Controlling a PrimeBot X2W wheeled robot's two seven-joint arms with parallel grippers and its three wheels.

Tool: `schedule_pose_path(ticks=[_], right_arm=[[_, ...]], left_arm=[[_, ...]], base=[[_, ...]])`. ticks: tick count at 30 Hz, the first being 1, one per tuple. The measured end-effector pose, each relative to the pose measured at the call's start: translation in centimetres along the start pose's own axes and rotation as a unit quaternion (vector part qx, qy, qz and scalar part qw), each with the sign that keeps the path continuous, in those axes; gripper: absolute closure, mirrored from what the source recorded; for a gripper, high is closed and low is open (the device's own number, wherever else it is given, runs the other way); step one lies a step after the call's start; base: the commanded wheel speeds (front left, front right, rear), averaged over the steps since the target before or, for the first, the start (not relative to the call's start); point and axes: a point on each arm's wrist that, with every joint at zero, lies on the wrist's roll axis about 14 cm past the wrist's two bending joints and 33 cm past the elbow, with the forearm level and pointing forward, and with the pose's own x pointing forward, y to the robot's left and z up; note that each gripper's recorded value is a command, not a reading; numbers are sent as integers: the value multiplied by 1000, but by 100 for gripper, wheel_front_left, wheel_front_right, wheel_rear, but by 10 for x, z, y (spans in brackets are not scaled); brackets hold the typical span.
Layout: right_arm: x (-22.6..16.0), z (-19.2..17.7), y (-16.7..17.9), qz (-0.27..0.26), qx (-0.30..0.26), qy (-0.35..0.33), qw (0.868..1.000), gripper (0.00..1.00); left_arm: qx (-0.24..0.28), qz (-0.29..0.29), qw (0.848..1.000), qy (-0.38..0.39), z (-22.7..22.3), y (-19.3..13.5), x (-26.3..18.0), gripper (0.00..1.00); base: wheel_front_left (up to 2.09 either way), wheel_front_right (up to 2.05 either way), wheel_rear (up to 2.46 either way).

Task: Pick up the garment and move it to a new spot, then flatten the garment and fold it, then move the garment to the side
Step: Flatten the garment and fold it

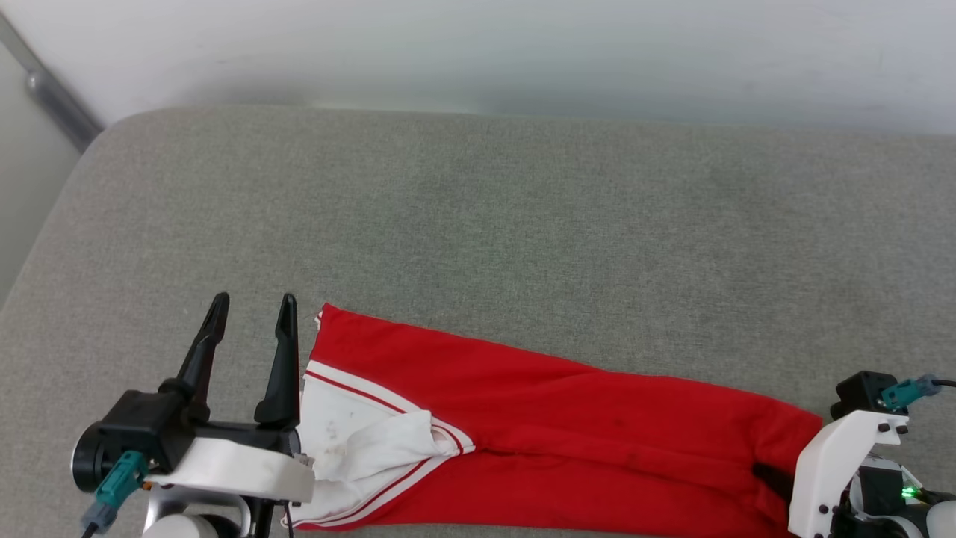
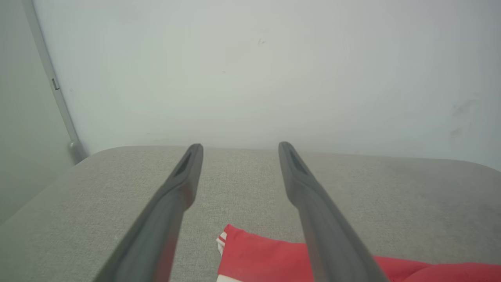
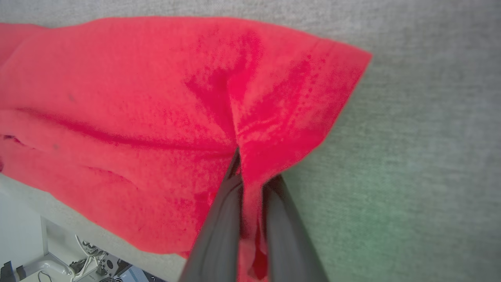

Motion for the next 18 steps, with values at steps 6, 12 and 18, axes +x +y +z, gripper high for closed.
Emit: schedule_pose_path(ticks=[6, 12, 18], right_arm=[[-15, 10, 9, 6, -19, -38, 999, 100], [-44, 28, -2, -12, -32, -91, 995, 100], [-78, 37, -46, -67, -6, -128, 989, 100]], left_arm=[[13, -7, 1000, 1, 1, -2, -12, 0], [10, -17, 1000, 7, -1, -11, -24, 0], [9, -31, 999, 12, -1, -20, -27, 0]], base=[[0, 0, 0], [0, 0, 0], [0, 0, 0]])
